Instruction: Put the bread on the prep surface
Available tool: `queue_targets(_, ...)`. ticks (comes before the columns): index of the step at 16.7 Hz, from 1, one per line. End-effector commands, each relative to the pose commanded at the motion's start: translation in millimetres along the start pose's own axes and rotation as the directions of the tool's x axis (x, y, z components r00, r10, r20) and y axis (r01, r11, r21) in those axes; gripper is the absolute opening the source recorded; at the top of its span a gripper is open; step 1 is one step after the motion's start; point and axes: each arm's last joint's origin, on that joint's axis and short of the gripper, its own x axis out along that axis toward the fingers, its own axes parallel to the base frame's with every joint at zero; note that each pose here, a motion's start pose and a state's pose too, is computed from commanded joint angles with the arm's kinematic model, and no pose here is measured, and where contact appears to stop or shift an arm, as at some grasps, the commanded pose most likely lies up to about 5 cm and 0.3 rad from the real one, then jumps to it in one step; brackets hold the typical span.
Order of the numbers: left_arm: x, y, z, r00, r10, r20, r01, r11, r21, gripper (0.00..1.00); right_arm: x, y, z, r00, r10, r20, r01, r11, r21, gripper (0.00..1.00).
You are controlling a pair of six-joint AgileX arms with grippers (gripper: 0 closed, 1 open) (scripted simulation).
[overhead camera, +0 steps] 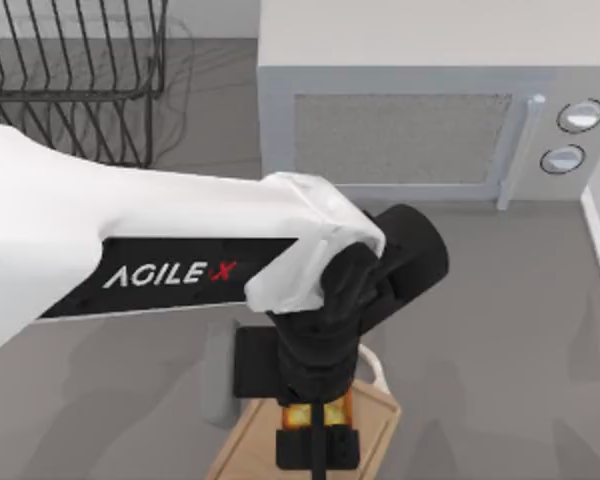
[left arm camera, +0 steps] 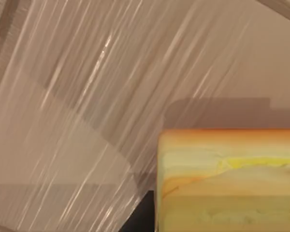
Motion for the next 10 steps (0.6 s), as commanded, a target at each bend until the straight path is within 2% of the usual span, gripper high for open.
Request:
queue_targets(7,0.0,0.0,0.0,1.0,0.0,0.0,0.0,1.0,0.0,0.98,0.0,0.0,0.0,1.0,0.0,0.0,0.0,1.0,0.0,1.0)
queue_targets(10,0.0,0.0,0.0,1.0,0.0,0.0,0.0,1.0,0.0,1.0,0.0,0.0,0.0,1.0,0.0,0.0,0.0,1.0,0.0,1.0)
